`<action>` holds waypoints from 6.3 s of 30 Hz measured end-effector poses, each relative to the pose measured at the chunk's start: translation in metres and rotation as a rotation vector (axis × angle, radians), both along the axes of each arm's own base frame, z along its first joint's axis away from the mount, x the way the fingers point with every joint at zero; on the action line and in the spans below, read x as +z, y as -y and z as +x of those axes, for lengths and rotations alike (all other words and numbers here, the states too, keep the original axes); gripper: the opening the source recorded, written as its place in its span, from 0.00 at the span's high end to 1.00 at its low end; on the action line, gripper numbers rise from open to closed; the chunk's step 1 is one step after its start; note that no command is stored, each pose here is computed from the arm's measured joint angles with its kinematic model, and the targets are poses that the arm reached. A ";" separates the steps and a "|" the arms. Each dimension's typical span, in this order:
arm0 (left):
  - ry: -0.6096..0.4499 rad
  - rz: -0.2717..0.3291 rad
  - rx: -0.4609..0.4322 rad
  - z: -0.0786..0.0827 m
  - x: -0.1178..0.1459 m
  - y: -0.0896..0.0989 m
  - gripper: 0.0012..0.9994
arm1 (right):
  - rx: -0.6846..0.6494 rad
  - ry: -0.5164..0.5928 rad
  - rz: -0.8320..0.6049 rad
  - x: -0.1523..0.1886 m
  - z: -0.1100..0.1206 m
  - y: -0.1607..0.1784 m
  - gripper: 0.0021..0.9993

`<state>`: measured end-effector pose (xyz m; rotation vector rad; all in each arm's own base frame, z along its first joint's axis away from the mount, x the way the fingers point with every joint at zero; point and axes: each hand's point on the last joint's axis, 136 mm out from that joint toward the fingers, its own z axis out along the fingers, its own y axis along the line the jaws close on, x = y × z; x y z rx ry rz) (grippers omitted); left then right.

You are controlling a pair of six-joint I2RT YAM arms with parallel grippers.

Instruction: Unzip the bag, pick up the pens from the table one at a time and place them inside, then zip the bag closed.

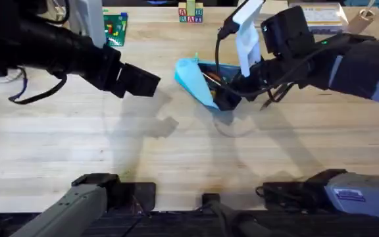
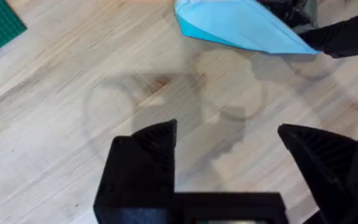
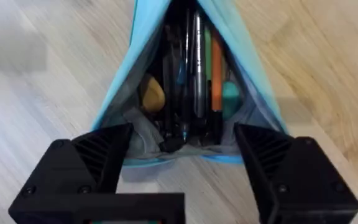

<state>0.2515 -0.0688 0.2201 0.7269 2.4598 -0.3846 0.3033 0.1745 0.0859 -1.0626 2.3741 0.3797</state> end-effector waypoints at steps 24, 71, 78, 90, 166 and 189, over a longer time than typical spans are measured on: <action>0.000 0.000 0.000 0.000 0.000 0.000 0.00 | -0.104 0.143 0.139 0.073 -0.003 0.001 0.00; 0.000 0.000 -0.001 0.000 0.000 0.000 0.00 | -1.233 -0.057 -0.038 0.110 -0.047 0.133 0.00; 0.000 0.000 -0.001 0.000 0.000 0.000 0.00 | -1.427 -0.138 -0.008 0.090 -0.039 0.133 0.00; 0.000 0.000 -0.001 0.000 0.000 0.000 0.00 | -1.682 -0.329 0.019 0.053 -0.026 0.167 0.00; 0.007 0.001 -0.001 0.001 0.000 0.000 0.00 | -1.556 -0.553 -0.051 -0.022 0.020 0.158 0.97; 0.007 0.001 -0.001 0.001 0.000 0.000 0.00 | -0.597 -0.037 0.097 0.154 0.006 0.112 0.97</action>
